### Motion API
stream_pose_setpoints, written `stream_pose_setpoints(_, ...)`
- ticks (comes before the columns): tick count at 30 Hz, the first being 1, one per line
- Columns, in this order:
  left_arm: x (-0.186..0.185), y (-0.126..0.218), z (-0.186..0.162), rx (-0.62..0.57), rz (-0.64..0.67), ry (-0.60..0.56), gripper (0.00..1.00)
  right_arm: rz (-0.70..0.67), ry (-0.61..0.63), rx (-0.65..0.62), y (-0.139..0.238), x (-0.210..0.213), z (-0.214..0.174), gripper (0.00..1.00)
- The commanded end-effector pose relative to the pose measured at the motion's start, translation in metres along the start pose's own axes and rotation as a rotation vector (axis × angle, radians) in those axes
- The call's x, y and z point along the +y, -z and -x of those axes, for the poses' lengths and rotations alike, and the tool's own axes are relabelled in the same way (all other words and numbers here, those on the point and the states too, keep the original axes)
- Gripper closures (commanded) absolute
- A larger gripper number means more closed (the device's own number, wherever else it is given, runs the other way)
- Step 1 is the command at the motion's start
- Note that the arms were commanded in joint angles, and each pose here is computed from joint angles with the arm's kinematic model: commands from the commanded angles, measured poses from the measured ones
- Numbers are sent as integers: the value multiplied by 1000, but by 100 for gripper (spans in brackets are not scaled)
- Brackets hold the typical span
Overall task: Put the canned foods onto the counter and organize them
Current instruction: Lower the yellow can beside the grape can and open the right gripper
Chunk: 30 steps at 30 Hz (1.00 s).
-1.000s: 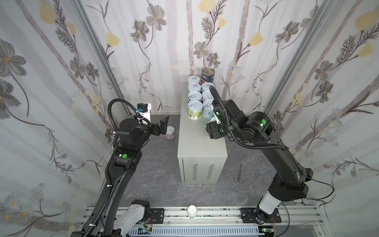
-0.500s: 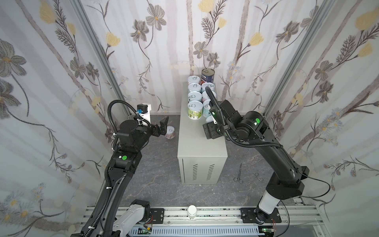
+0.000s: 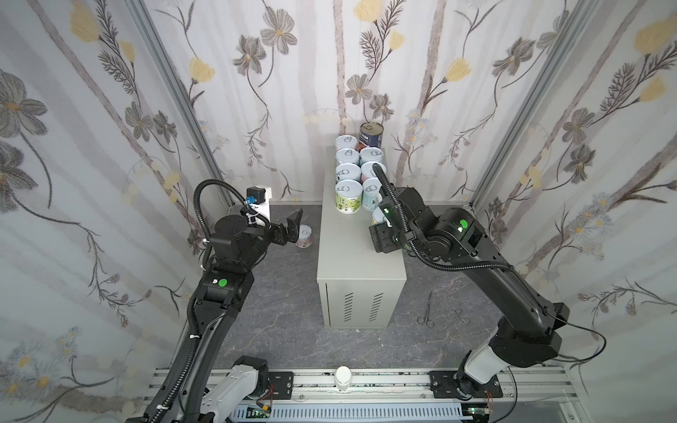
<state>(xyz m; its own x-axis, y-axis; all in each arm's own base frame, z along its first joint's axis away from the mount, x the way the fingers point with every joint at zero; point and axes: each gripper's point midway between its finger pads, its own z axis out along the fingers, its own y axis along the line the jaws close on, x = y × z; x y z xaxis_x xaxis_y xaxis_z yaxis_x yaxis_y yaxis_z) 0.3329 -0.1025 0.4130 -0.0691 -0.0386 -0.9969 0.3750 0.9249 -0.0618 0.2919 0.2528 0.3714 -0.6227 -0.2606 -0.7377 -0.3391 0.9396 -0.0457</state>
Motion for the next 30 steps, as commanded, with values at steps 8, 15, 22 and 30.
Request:
stream_pose_setpoints(8, -2, 1, 8, -19, -4, -22, 0, -9, 2, -49, -9, 1, 7, 30)
stream_pose_setpoints(15, -1, -1, 5, -12, 0, -27, 0, -7, -5, -60, -14, -1, 13, 31)
stream_pose_setpoints(22, 1, -1, 0, -7, 12, -38, 0, 15, 3, -59, -21, 6, 16, 32)
stream_pose_setpoints(30, 1, 2, -1, -9, 22, -49, 0, 17, 4, -53, -30, 10, 21, 32)
